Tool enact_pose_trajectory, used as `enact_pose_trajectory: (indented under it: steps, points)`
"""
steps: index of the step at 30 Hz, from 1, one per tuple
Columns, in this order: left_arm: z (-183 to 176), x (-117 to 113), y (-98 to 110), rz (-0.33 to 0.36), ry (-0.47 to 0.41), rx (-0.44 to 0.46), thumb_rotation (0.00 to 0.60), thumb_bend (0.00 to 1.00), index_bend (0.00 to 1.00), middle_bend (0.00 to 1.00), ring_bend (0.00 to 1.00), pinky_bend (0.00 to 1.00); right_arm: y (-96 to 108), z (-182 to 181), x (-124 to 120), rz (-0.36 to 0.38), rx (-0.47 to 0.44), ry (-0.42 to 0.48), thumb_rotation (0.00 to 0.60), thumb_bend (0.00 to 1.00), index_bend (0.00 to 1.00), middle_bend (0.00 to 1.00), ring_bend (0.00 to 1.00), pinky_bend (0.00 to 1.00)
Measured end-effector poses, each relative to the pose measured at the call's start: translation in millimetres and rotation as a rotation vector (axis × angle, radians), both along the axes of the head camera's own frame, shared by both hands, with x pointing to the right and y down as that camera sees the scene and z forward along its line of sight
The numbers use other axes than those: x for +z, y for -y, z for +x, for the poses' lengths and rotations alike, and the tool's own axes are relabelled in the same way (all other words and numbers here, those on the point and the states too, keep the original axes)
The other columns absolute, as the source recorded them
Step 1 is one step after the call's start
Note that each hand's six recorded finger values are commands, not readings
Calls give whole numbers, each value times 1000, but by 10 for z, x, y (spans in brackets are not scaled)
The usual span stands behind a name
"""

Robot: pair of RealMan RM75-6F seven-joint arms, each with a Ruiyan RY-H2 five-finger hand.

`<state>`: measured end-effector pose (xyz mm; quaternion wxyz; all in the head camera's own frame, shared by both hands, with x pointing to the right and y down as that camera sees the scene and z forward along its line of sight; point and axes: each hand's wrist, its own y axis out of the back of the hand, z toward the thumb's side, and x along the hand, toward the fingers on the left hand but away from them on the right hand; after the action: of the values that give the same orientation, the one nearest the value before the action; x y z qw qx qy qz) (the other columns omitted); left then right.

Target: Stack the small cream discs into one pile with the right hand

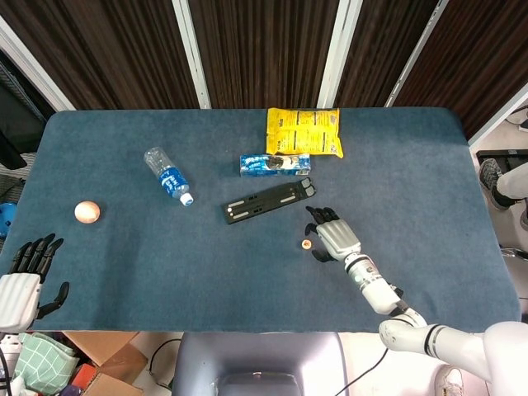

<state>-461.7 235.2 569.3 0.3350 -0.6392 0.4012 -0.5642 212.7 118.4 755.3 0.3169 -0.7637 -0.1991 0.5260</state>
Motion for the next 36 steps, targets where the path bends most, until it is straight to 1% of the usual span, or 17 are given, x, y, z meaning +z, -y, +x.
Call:
enact_pose_trajectory:
  steps: [4, 24, 31, 36]
  points:
    - [-5, -16, -1, 3, -1, -1, 600, 452, 0, 17, 0, 81, 1, -71, 51, -4, -7, -6, 600, 443, 530, 0, 0, 0]
    - [-17, -40, -1, 7, -11, -6, 600, 451, 0, 17, 0, 82, 20, -98, 146, -22, 0, -26, 600, 443, 590, 0, 0, 0]
    - [-17, -47, -2, 9, -13, -5, 600, 451, 0, 17, 0, 82, 37, -92, 105, -8, 6, -20, 600, 443, 638, 0, 0, 0]
    - [-18, -52, -6, 11, -10, -4, 600, 450, 0, 16, 0, 82, 32, -81, -5, 12, -5, -2, 600, 443, 642, 0, 0, 0]
